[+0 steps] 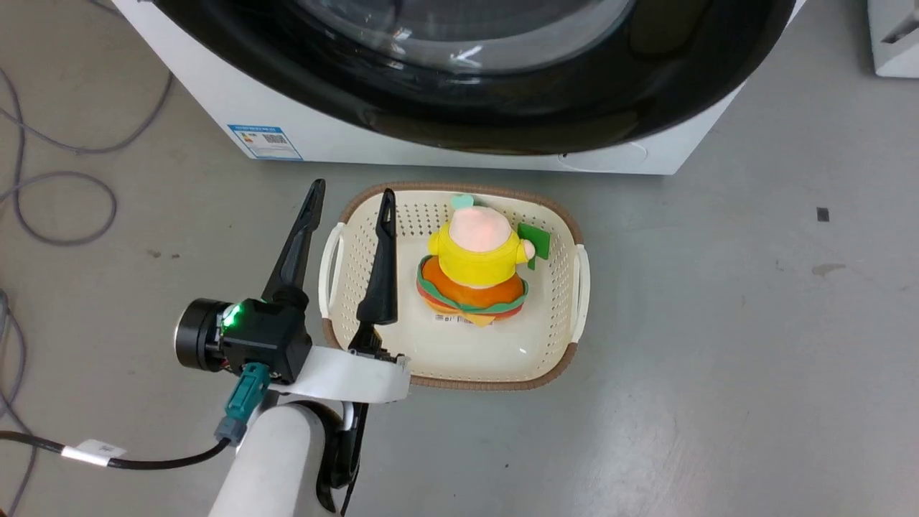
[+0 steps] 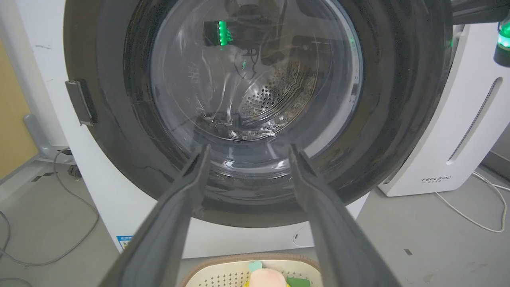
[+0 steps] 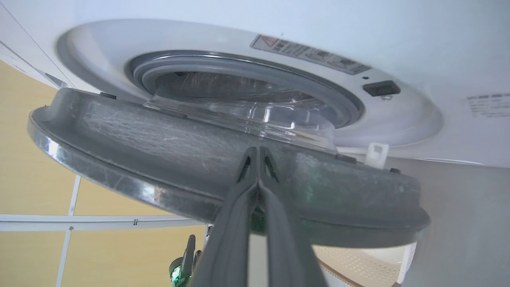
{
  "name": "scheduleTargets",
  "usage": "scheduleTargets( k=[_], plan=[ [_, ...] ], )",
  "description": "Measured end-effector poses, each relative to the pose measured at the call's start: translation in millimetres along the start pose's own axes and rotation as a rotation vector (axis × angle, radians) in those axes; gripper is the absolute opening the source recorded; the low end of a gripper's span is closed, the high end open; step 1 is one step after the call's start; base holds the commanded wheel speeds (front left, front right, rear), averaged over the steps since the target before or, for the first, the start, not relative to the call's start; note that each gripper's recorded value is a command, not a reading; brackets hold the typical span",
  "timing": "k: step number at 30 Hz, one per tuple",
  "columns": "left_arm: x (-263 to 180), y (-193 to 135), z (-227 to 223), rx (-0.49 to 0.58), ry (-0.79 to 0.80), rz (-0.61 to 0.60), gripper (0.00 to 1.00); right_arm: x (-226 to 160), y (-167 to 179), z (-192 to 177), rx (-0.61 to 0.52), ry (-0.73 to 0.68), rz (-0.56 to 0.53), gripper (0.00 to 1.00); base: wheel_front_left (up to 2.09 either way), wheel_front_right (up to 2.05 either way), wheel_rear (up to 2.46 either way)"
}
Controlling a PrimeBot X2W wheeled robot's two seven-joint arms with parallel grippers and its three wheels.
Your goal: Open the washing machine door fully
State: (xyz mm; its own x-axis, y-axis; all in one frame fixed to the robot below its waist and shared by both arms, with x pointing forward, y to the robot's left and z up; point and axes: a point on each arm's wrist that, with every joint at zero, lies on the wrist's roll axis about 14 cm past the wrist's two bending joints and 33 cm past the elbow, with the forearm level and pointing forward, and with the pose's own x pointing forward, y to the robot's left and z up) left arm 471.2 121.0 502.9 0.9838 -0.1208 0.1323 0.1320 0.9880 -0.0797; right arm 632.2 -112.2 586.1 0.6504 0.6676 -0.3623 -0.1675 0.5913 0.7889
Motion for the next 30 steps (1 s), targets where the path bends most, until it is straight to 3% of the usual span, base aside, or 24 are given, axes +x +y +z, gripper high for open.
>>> scheduleTargets(
  k=[30],
  plan=[
    [-47,-2,30,0.013,-0.017,0.010,1.00,-51,28,-105,-0.020,0.255,0.067,0.00,0.00,0.00,0.00]
  ],
)
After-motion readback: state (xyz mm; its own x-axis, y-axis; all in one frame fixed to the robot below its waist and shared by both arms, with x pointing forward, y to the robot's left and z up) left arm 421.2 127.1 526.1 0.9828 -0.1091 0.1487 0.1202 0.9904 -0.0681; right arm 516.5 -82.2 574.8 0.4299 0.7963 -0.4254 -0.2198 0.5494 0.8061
